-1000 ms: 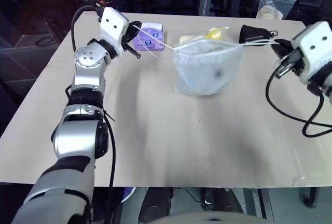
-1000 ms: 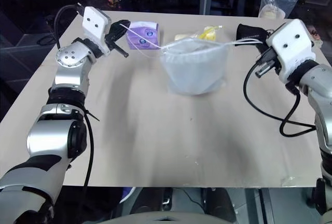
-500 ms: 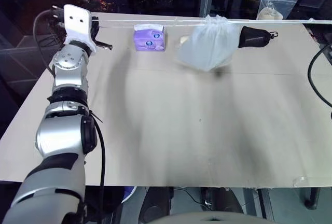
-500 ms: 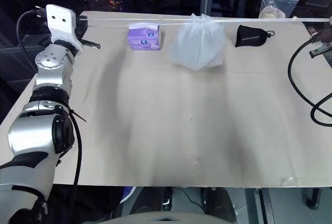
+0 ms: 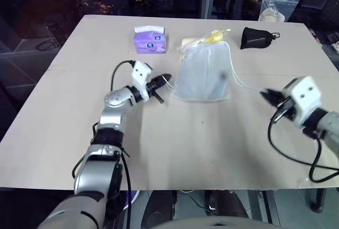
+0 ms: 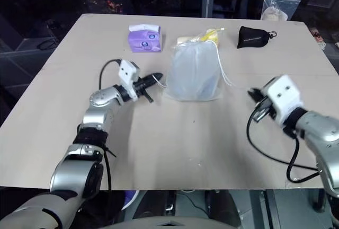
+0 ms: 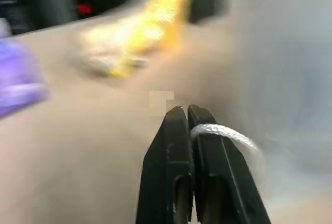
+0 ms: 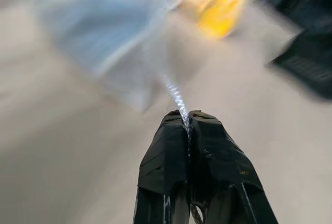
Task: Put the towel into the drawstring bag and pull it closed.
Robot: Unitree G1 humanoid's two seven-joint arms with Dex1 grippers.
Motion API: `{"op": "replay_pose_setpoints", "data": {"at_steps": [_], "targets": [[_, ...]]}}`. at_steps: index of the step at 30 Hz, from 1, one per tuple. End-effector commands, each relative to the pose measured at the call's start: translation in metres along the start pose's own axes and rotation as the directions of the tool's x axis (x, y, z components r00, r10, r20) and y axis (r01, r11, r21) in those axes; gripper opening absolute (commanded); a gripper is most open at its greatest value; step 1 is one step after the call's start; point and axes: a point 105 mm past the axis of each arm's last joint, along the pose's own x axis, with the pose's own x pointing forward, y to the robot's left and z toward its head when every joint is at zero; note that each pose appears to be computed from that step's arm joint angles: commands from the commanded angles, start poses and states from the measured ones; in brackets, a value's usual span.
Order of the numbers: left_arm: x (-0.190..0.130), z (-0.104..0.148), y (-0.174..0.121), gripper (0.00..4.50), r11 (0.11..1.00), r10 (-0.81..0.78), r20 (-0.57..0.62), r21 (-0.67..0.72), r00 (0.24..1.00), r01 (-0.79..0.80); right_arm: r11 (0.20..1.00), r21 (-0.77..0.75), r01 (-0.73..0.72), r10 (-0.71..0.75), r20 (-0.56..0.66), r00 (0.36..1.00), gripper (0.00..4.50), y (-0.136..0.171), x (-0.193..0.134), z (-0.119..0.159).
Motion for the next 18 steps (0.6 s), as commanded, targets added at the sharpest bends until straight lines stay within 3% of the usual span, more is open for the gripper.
{"op": "replay_pose_setpoints", "data": {"at_steps": [1,2,8,9,11,18], "targets": [[-0.003,0.018,-0.01,0.0,0.997,-0.072,0.035,0.013,0.997,0.072,1.0,-0.013,-0.005,0.005,0.041,0.999,0.67,0.005,-0.001,0.005],[-0.005,0.018,-0.011,0.0,0.997,-0.079,0.034,0.009,0.996,0.079,1.0,0.001,-0.01,0.01,0.042,0.999,0.98,0.007,-0.001,0.003],[-0.017,0.011,-0.016,2.93,0.994,-0.11,-0.005,-0.029,0.994,0.11,1.0,-0.001,0.016,-0.016,0.033,0.999,4.11,0.008,-0.006,-0.004],[-0.019,0.008,-0.015,3.31,0.994,-0.099,-0.017,-0.039,0.995,0.098,1.0,0.0,0.03,-0.03,0.038,0.999,4.45,0.007,-0.006,-0.004],[-0.025,0.005,-0.012,4.09,0.996,-0.072,-0.027,-0.047,0.997,0.07,1.0,0.012,0.018,-0.019,0.067,0.998,4.5,0.012,-0.008,-0.001],[-0.054,0.013,-0.012,4.09,0.998,0.011,0.036,-0.054,0.999,-0.009,0.995,0.056,0.086,-0.094,0.161,0.982,4.5,0.015,-0.021,0.01]]}}
